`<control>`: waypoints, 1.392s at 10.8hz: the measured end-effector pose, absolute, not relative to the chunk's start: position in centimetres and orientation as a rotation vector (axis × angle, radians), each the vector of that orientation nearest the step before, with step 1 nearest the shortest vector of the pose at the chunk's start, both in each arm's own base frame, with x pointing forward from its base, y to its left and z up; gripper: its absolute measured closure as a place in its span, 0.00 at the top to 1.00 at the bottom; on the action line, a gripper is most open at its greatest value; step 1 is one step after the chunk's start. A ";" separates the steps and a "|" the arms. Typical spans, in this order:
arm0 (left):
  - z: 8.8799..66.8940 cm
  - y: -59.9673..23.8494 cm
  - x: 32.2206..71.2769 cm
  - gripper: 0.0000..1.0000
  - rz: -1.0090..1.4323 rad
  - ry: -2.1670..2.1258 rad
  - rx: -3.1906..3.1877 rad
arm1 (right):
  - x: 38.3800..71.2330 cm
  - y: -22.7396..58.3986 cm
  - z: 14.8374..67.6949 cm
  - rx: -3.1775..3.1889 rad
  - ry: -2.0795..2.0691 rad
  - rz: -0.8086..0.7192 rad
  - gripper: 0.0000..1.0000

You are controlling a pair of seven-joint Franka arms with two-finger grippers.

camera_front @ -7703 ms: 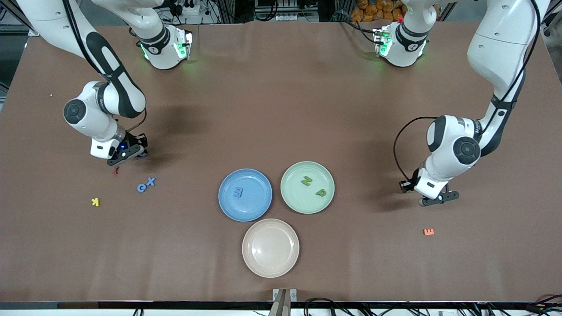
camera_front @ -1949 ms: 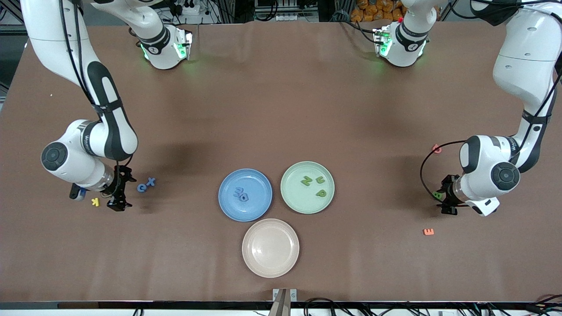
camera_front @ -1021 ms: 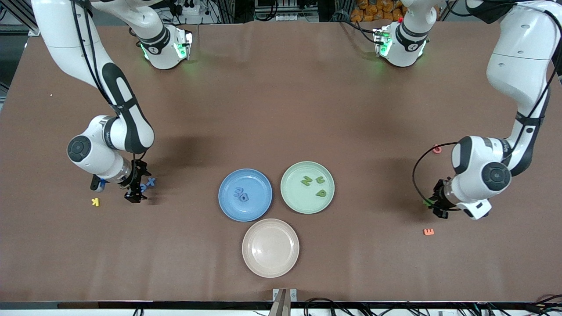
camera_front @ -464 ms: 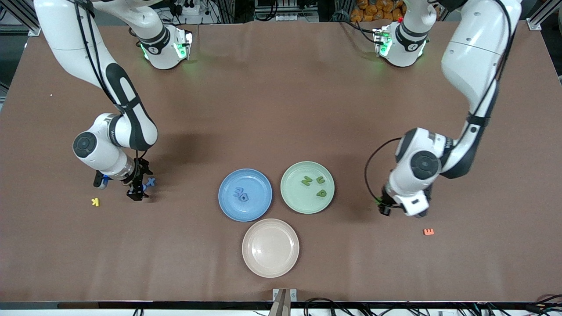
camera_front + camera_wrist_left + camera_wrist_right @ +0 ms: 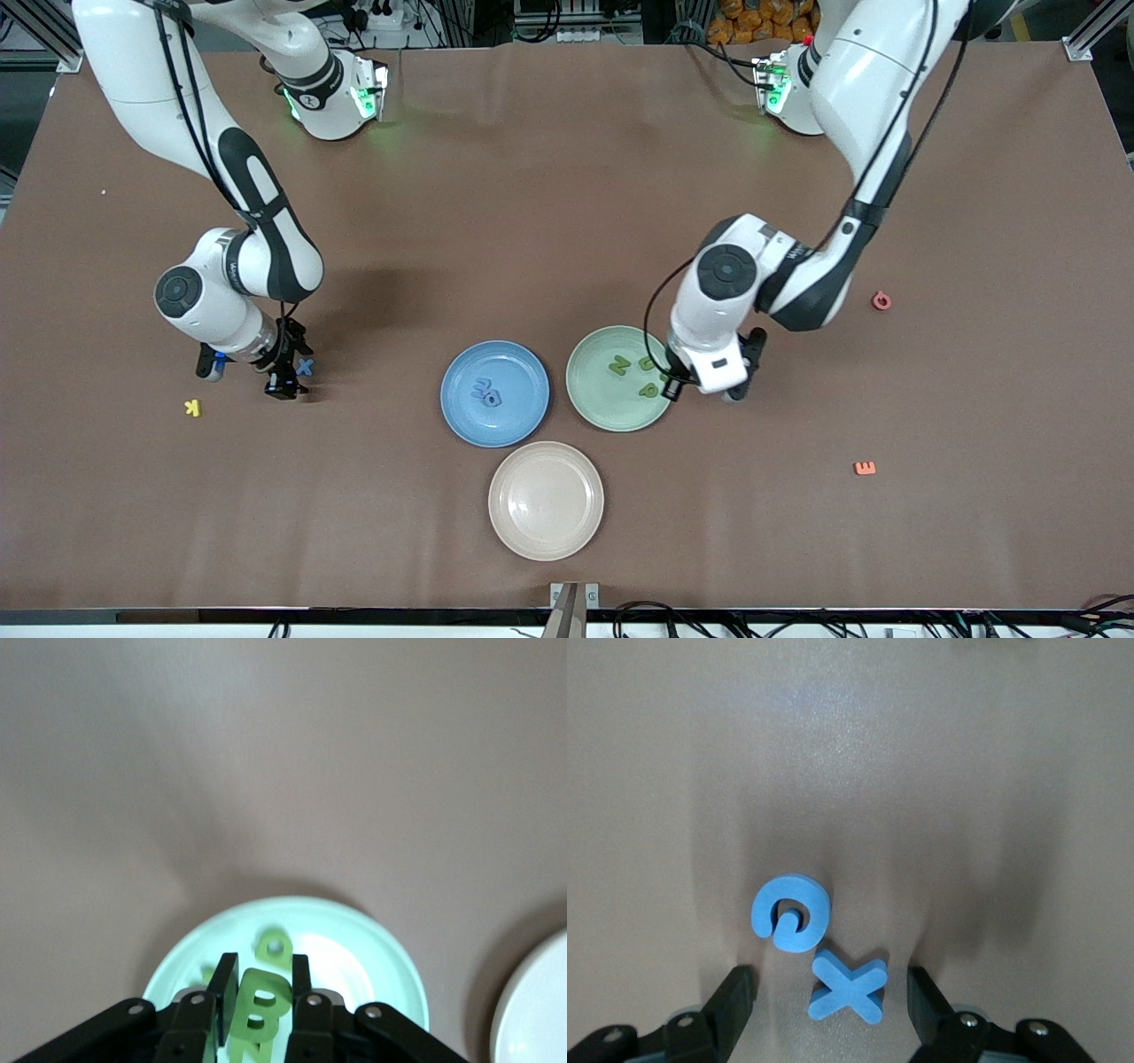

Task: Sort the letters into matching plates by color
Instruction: 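Carry the green B onto the green plate and open the left gripper, then grasp the blue X with the right gripper while the left gripper withdraws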

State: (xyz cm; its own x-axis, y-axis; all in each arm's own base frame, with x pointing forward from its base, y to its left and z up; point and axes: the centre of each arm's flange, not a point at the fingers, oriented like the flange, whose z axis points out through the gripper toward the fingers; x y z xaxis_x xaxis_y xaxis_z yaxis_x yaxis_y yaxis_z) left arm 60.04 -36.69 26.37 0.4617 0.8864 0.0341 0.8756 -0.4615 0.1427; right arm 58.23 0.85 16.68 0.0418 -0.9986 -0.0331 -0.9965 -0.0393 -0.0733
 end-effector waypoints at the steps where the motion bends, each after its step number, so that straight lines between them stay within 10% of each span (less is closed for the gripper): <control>1: 26.5 -38.1 59.3 0.29 0.158 1.540 2.609 | 58.2 0.9 16.7 -2.234 2.100 -0.041 0.79; 7: 27.8 -37.3 60.7 0.96 0.242 1.379 2.705 | 58.3 0.9 16.9 -2.336 1.976 -0.065 0.45; 15: 34.7 -21.5 64.8 1.00 0.081 0.822 3.202 | 58.3 1.1 17.2 -2.510 1.750 -0.080 0.38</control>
